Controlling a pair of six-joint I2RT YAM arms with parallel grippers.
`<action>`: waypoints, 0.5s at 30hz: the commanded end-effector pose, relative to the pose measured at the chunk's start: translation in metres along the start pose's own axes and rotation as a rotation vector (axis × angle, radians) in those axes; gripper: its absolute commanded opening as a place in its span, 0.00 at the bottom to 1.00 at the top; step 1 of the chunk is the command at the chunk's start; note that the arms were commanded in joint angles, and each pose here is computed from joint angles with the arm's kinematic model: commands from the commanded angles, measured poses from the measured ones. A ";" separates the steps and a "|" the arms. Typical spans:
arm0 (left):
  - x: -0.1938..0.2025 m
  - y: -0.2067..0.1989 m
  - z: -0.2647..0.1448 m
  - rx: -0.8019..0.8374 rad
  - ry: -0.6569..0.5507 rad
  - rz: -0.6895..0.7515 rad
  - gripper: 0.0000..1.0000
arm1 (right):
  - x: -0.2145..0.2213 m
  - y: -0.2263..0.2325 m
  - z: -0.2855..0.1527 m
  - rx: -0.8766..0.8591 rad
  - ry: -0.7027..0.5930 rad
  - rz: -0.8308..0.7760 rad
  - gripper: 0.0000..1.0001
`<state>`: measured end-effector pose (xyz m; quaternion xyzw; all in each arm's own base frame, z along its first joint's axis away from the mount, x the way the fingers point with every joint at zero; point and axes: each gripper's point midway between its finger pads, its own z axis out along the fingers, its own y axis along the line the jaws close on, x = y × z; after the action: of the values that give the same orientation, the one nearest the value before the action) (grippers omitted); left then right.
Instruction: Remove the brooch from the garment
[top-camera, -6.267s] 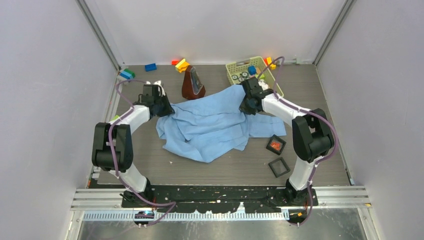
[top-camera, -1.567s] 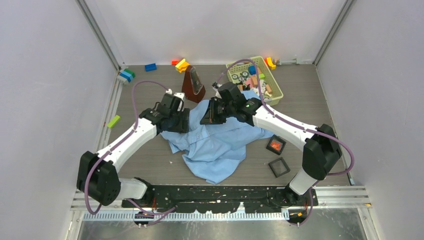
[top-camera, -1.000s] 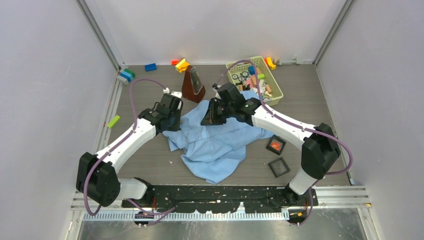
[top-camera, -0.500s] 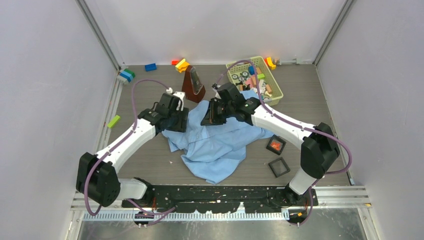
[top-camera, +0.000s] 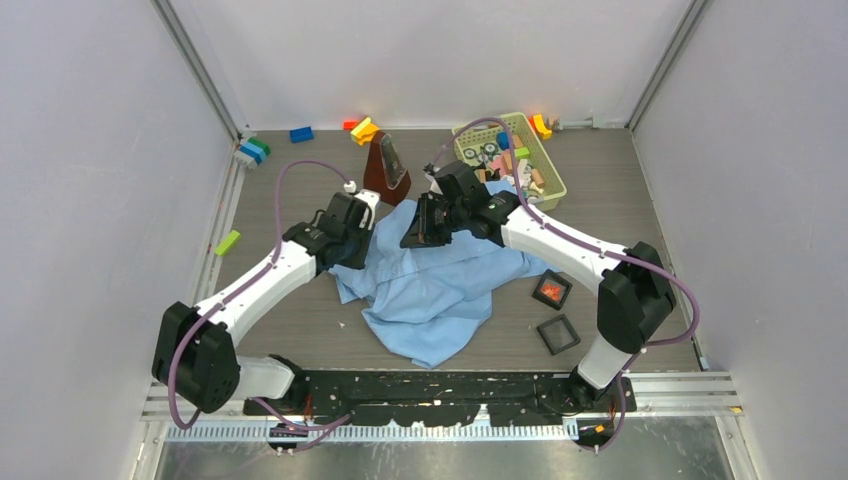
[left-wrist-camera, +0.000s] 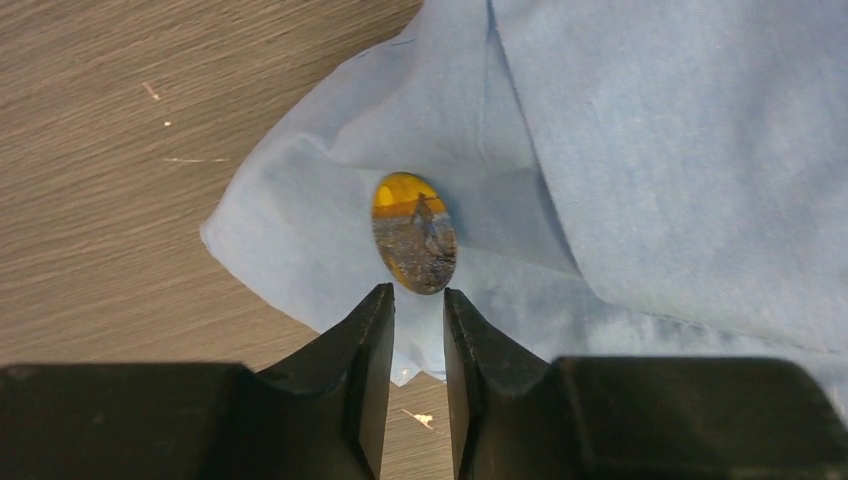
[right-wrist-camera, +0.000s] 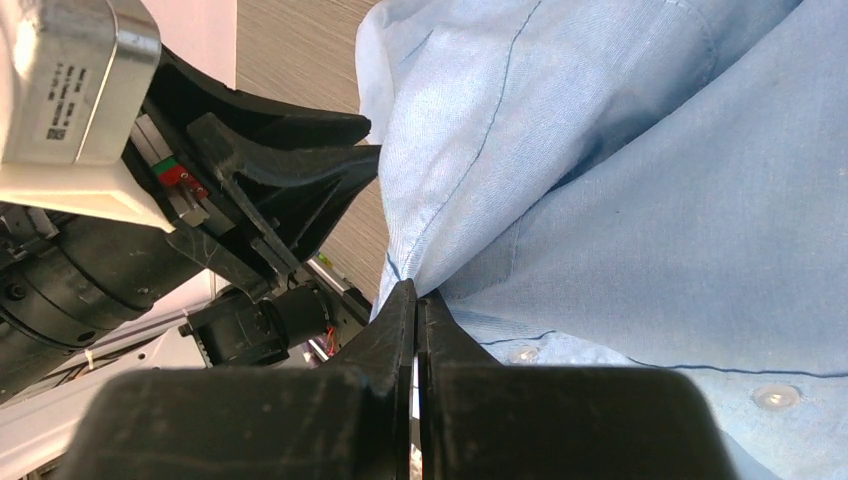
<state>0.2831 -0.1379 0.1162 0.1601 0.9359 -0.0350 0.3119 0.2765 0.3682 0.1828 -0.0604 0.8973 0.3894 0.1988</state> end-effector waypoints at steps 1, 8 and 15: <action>-0.016 0.011 0.001 -0.069 -0.052 0.000 0.27 | -0.012 0.020 -0.006 -0.058 -0.021 -0.012 0.00; -0.016 0.007 0.006 -0.051 -0.049 0.007 0.47 | -0.014 0.022 -0.007 -0.064 -0.024 -0.010 0.01; -0.017 0.000 0.010 -0.010 -0.048 0.027 0.47 | -0.014 0.021 -0.006 -0.066 -0.020 -0.007 0.00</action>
<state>0.2918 -0.1342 0.1123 0.1564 0.9348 -0.0156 0.3185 0.2755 0.3687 0.1827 -0.0618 0.8968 0.3928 0.1941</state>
